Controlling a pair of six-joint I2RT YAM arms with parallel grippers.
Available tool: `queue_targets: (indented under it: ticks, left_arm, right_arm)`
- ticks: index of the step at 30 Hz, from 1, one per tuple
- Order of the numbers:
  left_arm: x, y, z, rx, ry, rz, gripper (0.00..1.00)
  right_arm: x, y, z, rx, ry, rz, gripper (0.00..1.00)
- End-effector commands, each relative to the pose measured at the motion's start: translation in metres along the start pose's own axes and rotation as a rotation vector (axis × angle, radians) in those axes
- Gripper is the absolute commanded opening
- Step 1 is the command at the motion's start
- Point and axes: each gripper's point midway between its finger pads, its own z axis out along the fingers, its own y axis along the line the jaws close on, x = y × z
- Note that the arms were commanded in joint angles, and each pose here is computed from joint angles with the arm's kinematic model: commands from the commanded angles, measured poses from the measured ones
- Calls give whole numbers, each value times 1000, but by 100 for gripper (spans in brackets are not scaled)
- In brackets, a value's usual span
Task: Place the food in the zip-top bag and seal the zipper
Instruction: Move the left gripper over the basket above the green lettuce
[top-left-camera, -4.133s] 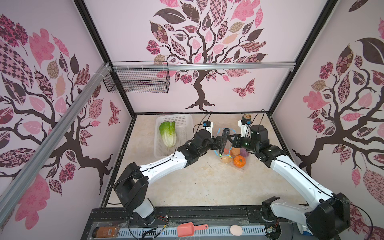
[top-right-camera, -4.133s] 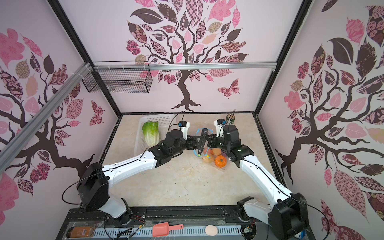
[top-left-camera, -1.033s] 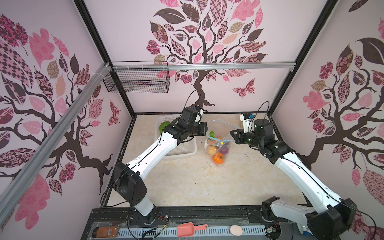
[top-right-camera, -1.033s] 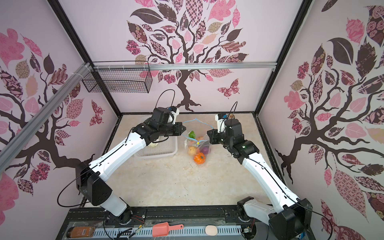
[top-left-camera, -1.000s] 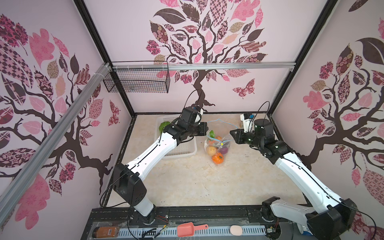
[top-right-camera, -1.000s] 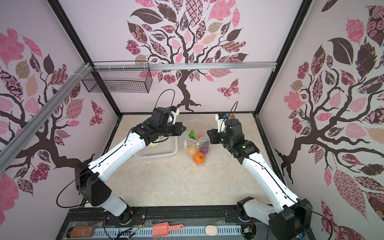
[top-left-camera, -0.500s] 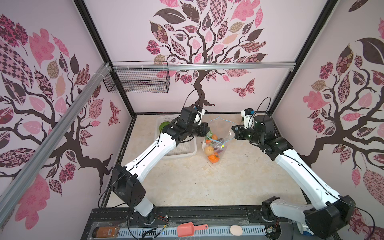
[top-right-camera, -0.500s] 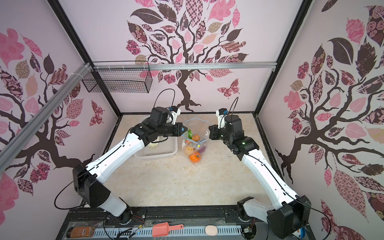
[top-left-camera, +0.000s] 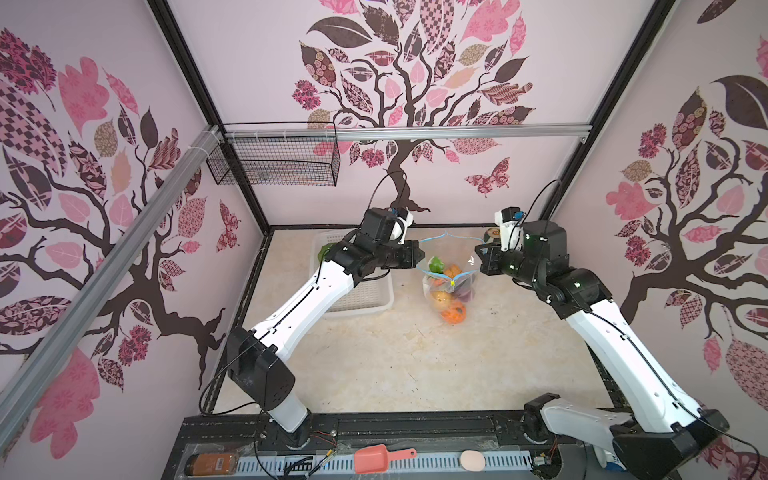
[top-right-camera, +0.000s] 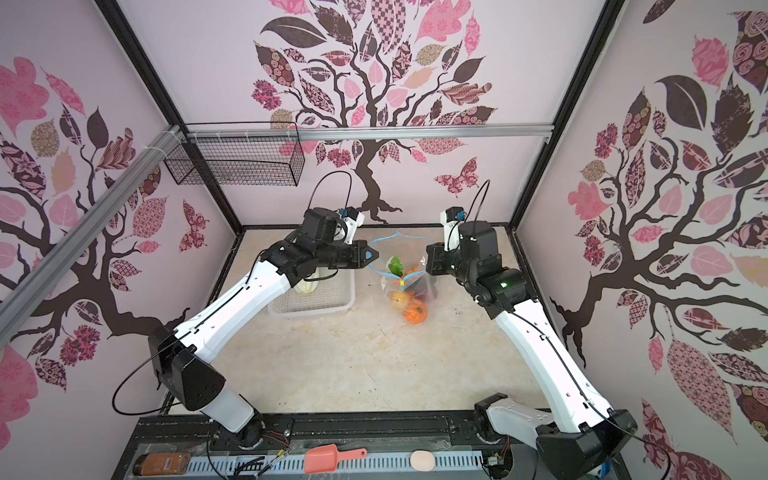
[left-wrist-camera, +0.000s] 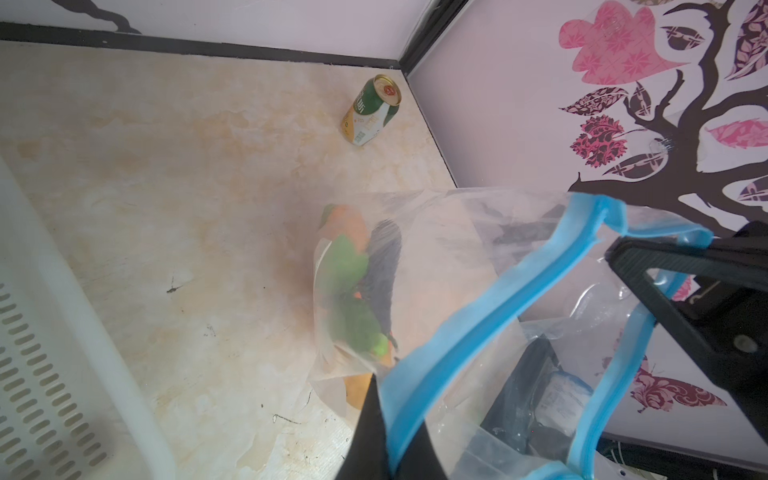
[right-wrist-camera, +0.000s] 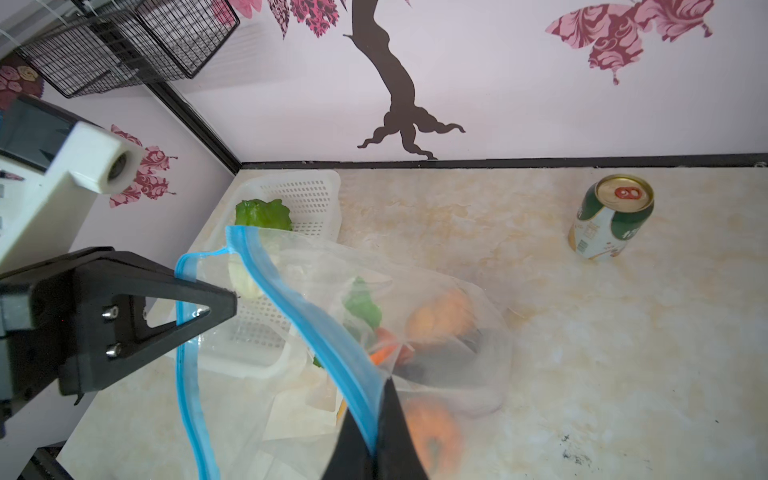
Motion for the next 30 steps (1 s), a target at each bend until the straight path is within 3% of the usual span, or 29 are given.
queue_targets:
  ticks: [1, 4, 5, 7, 8, 10, 17, 23, 30]
  left_arm:
    - [3, 22, 5, -92, -7, 6, 0]
    - [1, 28, 1, -127, -31, 12, 0]
    - [1, 27, 0, -124, -33, 14, 7]
    - [4, 28, 2, -122, -15, 11, 48]
    - [6, 29, 3, -128, -4, 12, 59]
    - [7, 35, 1, -166, 13, 24, 69]
    - [-23, 66, -49, -328, -96, 65, 89]
    - [-49, 135, -95, -521, -218, 15, 94]
    - [-32, 232, -97, -697, -148, -139, 97]
  right_arm:
    - [34, -5, 22, 0, 121, 1, 0]
    - [49, -8, 36, -5, 164, 7, 0]
    - [51, -9, 39, -5, 170, 7, 0]
    - [55, -11, 44, -1, 176, 8, 0]
    - [55, -10, 46, -5, 173, 9, 0]
    - [54, -8, 49, -19, 164, 13, 0]
    - [35, 0, 54, -63, 84, 33, 0]
    - [19, 9, 59, -110, 18, 40, 0]
    - [21, 15, 60, -159, -1, 29, 0]
